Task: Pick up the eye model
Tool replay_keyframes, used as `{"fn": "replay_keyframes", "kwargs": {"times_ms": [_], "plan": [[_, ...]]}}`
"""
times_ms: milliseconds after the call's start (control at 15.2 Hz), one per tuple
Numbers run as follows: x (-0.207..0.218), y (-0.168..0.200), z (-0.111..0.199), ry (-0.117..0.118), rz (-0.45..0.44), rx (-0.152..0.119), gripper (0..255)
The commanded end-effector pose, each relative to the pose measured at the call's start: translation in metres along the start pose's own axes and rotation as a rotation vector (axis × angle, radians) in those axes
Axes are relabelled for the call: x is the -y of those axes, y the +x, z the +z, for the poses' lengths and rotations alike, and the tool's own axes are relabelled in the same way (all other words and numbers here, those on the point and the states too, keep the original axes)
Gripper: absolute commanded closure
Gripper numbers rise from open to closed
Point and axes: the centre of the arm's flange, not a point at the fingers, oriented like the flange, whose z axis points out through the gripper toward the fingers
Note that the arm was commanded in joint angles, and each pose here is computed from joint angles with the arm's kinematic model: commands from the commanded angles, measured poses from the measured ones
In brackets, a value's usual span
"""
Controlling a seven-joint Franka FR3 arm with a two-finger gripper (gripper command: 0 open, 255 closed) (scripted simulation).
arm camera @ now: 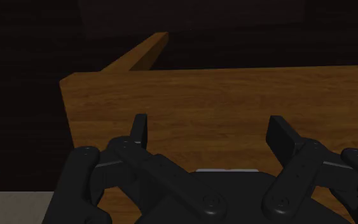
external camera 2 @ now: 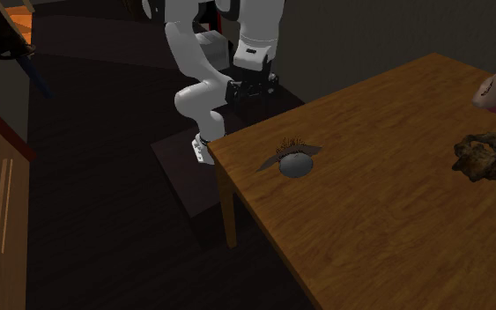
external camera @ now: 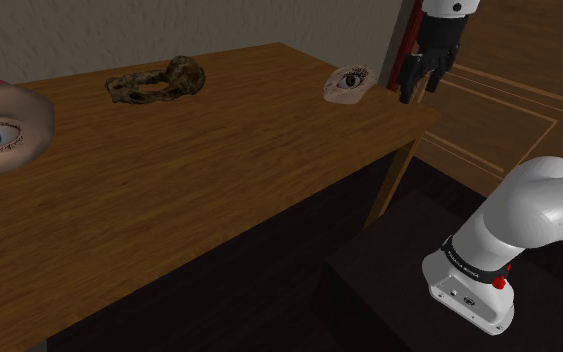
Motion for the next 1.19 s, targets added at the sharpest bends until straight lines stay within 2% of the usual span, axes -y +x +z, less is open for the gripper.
{"fn": "replay_keyframes", "kwargs": {"times_ms": [0,462,990,1056,1122], "plan": [[0.000,0.000,0.000,0.000,0.000,0.000,0],[-0.007,0.076,-0.022,-0.022,-0.465,-0.081,0],[0.027,0.152,-0.054,-0.046,-0.996,-0.174,0],[0.033,0.159,-0.058,-0.049,-1.052,-0.183,0],[0.034,0.159,-0.053,-0.049,-1.052,-0.183,0]]}}
